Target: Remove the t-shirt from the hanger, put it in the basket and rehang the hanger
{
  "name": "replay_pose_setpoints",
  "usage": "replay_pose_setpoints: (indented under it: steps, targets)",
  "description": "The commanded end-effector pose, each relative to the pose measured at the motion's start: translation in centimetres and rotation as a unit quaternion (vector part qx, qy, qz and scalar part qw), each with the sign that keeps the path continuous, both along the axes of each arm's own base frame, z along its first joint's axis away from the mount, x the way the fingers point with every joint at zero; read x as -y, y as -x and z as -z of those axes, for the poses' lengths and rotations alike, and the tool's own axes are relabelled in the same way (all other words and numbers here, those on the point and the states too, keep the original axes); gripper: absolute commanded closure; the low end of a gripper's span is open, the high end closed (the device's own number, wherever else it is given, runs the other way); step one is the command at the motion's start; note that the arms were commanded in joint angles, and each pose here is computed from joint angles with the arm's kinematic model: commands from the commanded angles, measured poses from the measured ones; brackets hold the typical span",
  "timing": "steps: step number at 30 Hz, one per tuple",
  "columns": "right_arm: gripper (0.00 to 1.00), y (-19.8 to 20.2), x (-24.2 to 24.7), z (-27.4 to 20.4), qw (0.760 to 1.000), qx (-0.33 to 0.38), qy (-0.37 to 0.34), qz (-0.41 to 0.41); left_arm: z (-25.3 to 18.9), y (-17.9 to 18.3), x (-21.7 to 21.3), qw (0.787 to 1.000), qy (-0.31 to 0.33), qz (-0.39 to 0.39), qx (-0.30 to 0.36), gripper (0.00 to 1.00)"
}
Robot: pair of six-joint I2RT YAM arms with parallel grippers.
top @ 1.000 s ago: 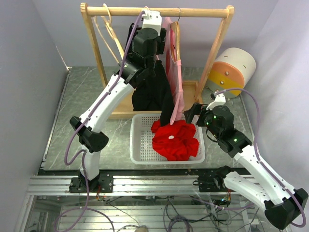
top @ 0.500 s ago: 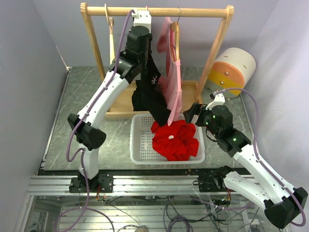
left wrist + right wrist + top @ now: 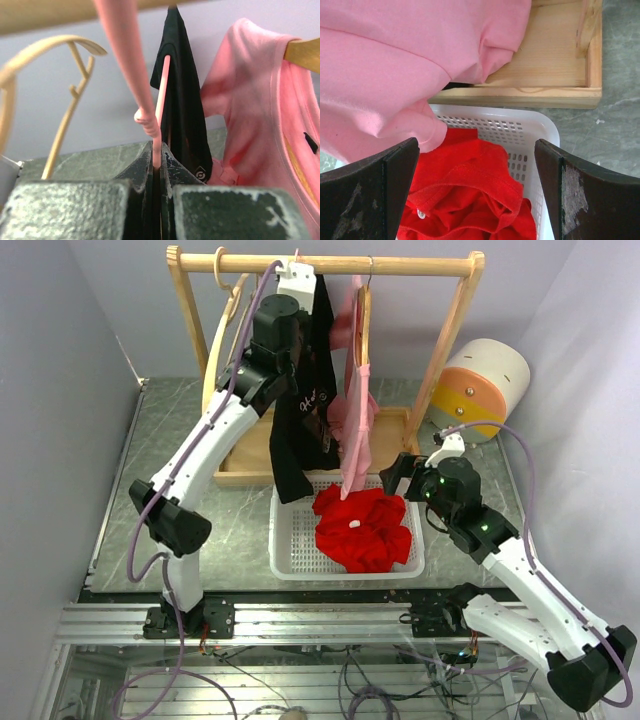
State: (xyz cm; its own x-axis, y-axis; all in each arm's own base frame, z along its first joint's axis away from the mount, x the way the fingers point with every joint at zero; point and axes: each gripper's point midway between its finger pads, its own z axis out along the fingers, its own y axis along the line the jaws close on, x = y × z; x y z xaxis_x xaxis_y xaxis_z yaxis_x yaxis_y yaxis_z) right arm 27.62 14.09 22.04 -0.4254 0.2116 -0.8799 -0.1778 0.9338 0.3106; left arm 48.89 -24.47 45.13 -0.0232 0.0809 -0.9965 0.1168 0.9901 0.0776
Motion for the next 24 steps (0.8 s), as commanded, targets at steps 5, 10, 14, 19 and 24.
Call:
replay_pose_setpoints:
  steps: [5,10,14,19,24]
  targets:
    - [0.0,-0.9,1.6,-4.2,0.997,0.067,0.017,0.033,-12.2,5.6,-3.2,0.989,-0.003,0.036,0.141,0.93]
    - [0.0,-1.4,1.9,-5.4,0.996,0.078,0.027,0.042,-12.1,7.6,-4.2,0.991,-0.042,0.053,0.118,0.93]
    - [0.0,-1.6,1.7,-6.5,0.995,0.09,0.028,0.037,-9.8,8.8,-5.2,0.992,-0.084,0.06,0.077,0.93]
    - [0.0,-2.1,1.1,-9.1,0.992,0.124,0.02,0.023,-6.0,10.7,-5.6,0.988,-0.121,0.09,0.028,0.93]
    - [0.0,-2.4,-0.5,-14.2,0.981,0.192,-0.008,-0.014,-5.1,13.8,-7.9,0.987,-0.13,0.092,0.018,0.93]
